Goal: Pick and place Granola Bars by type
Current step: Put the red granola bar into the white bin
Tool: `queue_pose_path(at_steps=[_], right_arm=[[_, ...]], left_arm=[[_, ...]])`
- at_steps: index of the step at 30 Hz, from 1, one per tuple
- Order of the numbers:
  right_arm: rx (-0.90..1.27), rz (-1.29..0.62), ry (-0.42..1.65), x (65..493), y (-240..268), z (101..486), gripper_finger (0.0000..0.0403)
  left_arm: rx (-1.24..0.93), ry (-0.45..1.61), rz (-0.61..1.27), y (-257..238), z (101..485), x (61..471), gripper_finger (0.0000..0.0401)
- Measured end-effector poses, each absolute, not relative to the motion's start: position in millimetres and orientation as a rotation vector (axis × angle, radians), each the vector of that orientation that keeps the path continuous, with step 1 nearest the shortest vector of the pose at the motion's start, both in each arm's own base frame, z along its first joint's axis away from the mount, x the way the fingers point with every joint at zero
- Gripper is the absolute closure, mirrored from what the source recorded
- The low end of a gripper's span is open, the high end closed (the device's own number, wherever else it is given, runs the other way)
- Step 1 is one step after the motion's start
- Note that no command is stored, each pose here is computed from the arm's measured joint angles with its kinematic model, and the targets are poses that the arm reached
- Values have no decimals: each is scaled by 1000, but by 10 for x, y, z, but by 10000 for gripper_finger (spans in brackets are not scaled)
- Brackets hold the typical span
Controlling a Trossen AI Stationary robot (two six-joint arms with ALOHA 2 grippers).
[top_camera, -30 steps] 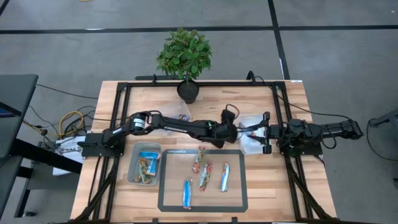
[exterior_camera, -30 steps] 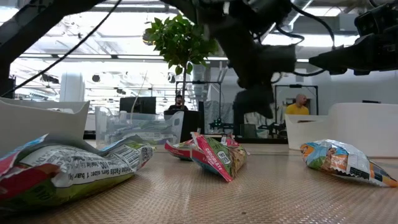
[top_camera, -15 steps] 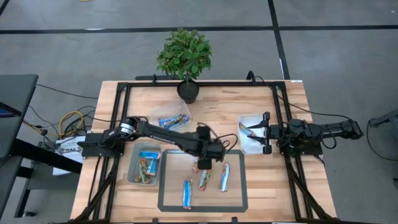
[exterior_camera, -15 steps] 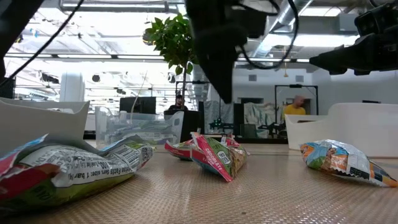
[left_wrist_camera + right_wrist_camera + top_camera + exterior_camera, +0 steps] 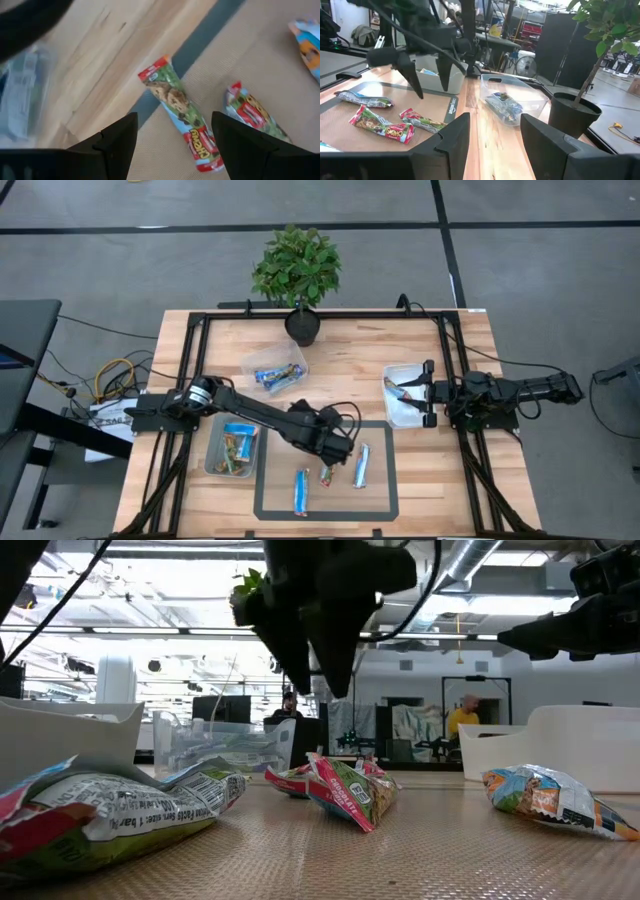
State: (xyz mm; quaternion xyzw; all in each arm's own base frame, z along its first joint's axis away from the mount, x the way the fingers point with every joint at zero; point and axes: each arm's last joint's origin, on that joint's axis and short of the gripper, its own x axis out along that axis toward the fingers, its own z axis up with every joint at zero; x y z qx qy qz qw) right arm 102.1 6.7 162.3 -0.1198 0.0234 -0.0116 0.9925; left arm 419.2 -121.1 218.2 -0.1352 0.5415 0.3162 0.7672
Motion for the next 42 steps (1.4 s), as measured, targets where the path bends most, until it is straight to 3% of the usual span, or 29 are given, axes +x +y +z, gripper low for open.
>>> queue_pose_path(at_steps=[7, 31, 35, 42], right_arm=[[-240, -24, 47, 1021, 67, 1623, 232], [-240, -23, 47, 1021, 67, 1623, 232], [-240, -23, 47, 1021, 67, 1623, 232], [-240, -23, 47, 1021, 67, 1623, 232]], left_arm=[[-407, 1178, 696, -1201, 1854, 4182, 155], [-503, 1113, 654, -1046, 1356, 4173, 156], [-486, 1121, 641, -1016, 1341, 4172, 173], [-445, 1129, 619, -993, 1331, 4182, 236]])
